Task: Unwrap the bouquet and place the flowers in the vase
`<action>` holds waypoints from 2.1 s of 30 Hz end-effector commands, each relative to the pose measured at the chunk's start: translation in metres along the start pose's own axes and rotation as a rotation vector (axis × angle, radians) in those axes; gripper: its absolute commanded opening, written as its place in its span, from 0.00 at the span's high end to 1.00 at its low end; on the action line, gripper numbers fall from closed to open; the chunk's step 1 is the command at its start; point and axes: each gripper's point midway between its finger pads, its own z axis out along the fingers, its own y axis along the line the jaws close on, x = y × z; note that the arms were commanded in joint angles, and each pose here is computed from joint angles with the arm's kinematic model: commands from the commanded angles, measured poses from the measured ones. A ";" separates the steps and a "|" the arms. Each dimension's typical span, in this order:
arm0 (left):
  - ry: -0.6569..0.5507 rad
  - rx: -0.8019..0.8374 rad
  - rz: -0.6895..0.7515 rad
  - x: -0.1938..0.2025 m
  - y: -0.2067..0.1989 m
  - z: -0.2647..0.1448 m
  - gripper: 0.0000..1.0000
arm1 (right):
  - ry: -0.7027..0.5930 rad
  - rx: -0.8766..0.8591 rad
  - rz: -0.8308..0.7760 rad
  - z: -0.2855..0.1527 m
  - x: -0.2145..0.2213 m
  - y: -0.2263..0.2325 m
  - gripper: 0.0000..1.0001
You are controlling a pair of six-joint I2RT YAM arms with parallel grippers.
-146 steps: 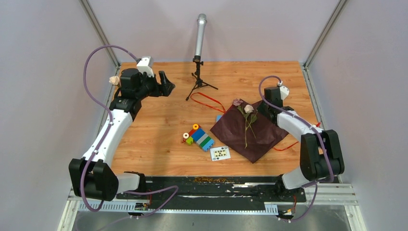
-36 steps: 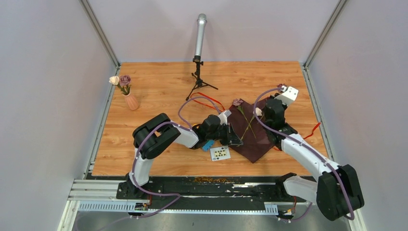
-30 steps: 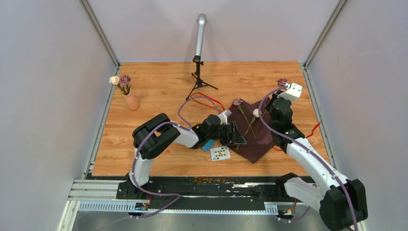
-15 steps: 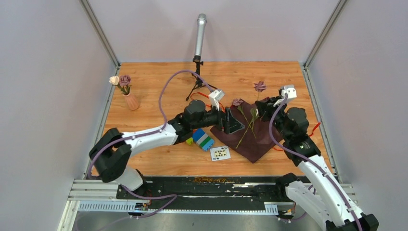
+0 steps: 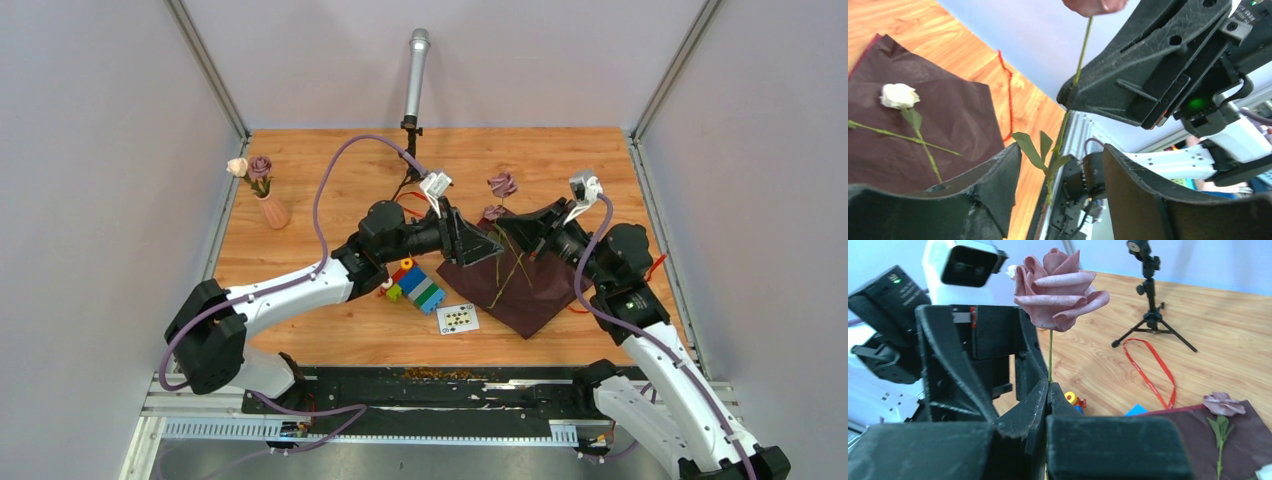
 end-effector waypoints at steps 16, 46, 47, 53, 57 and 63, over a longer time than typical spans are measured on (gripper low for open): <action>-0.087 0.116 0.001 -0.032 -0.031 -0.001 0.80 | 0.024 -0.182 -0.019 0.007 -0.019 0.040 1.00; -0.156 -0.756 0.582 -0.152 0.169 -0.195 1.00 | -0.051 0.179 -0.136 -0.035 -0.015 -0.013 0.30; -0.179 -0.806 0.609 -0.162 0.174 -0.209 1.00 | -0.053 0.210 -0.132 -0.037 -0.012 -0.020 0.28; -0.382 -1.099 0.707 -0.221 0.192 -0.299 1.00 | -0.028 0.360 -0.090 -0.040 0.008 -0.053 0.27; -0.421 -1.251 0.774 -0.238 0.204 -0.337 1.00 | -0.019 0.369 -0.088 -0.037 0.010 -0.057 0.27; -0.488 -1.424 0.777 -0.248 0.224 -0.391 1.00 | -0.020 0.362 -0.101 -0.038 0.008 -0.056 0.27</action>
